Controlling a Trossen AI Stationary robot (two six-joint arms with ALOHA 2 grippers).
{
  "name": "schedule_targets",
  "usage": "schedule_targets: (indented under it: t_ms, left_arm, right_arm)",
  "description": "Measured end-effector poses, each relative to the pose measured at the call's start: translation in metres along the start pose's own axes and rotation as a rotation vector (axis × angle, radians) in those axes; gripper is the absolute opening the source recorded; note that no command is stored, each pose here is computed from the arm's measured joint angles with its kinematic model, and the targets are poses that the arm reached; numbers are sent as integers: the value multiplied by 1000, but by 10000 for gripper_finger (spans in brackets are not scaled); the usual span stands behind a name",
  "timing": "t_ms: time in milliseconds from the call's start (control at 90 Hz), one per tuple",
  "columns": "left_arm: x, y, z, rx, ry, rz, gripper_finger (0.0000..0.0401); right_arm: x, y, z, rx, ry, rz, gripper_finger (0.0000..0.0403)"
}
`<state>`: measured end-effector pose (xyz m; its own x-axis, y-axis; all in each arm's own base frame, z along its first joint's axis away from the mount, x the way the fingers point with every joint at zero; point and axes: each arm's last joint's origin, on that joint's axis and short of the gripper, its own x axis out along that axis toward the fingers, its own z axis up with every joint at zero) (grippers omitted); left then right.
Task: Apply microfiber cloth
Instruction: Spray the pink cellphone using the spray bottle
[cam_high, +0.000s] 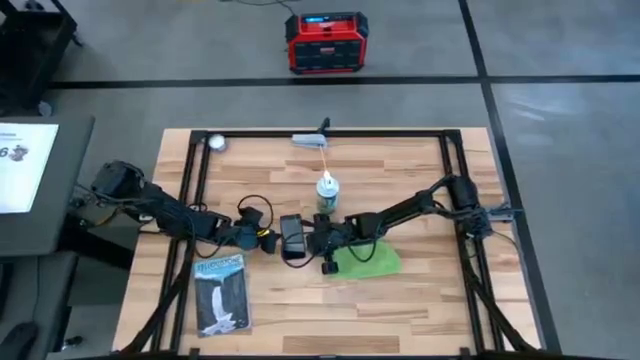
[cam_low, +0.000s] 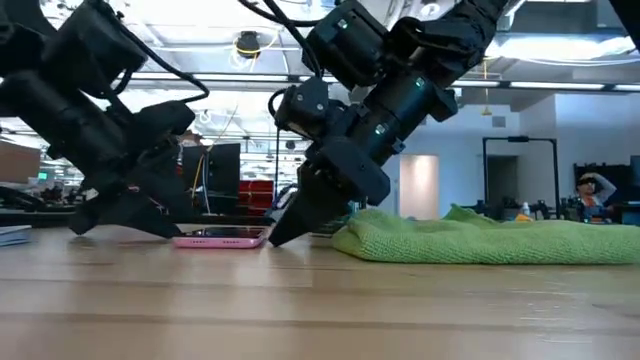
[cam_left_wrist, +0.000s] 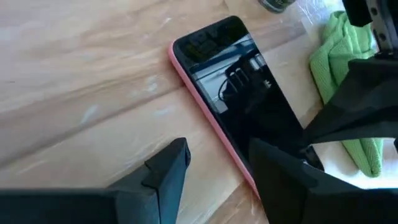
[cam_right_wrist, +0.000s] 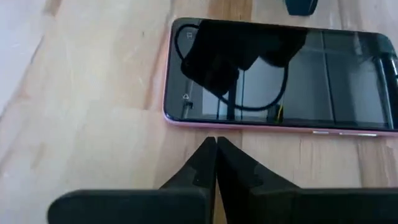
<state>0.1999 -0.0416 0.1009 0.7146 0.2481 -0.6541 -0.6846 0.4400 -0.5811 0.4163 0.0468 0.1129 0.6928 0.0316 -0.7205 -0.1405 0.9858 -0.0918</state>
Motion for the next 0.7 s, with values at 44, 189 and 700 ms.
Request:
schedule_targets:
  t_ms: [44, 189, 700]
  left_arm:
    - [1, -1, 0, 0, -2, -11, 157]
    - [2, -6, 0, -7, 1, -59, 157]
    - [3, 4, -4, -59, 54, 37, 158]
  right_arm:
    - [0, -3, 0, 1, 1, -8, 0]
    - [0, -13, 0, -11, -6, -52, 0]
    - [0, -25, -1, -7, -10, -74, 0]
